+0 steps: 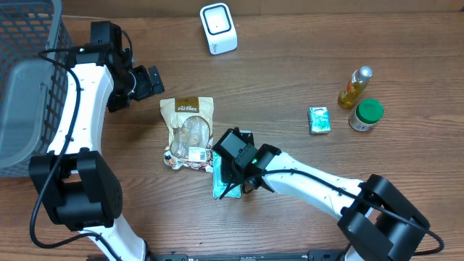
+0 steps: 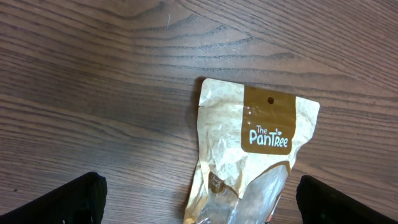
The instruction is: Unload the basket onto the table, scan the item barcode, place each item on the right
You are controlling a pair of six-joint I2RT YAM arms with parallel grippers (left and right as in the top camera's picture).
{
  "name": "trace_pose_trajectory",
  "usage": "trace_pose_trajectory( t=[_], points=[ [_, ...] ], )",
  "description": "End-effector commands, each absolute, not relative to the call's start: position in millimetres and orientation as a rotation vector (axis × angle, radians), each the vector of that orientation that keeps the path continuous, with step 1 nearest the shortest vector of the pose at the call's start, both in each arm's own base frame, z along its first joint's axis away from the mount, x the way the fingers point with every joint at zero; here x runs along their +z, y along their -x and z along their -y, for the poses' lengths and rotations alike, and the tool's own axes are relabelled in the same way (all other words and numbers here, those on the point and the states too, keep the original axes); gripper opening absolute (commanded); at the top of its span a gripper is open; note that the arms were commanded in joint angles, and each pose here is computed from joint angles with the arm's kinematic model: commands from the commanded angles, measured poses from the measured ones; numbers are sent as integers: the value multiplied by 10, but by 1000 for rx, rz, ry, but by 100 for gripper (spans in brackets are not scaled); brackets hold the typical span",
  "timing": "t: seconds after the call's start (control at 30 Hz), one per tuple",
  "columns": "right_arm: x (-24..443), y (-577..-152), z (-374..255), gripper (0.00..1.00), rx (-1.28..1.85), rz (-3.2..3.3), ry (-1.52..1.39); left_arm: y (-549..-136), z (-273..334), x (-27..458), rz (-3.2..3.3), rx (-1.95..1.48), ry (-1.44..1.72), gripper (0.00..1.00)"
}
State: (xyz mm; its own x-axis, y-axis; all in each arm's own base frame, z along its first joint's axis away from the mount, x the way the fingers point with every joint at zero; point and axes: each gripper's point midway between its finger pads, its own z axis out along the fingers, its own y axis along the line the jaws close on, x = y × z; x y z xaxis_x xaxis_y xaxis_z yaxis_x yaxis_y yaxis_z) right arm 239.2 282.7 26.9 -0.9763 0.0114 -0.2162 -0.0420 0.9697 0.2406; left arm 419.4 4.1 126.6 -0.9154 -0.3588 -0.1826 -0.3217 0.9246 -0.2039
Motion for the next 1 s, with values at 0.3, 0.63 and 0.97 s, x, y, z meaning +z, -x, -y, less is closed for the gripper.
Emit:
trace_pose_trajectory(
  t=[0.3,0.63,0.97],
  points=[
    [239,-2532,-2832,13,344,-2880,-15,-4209,-27,1348,-2852,-250,471,100],
    [201,-2853,-2706,4,290,-2791,-102,-4209,-27,1348,-2852,-250,471,100],
    [310,-3226,-2542,5,305,-2733,-114,-4209,-27,1348,-2852,-250,471,100]
  ],
)
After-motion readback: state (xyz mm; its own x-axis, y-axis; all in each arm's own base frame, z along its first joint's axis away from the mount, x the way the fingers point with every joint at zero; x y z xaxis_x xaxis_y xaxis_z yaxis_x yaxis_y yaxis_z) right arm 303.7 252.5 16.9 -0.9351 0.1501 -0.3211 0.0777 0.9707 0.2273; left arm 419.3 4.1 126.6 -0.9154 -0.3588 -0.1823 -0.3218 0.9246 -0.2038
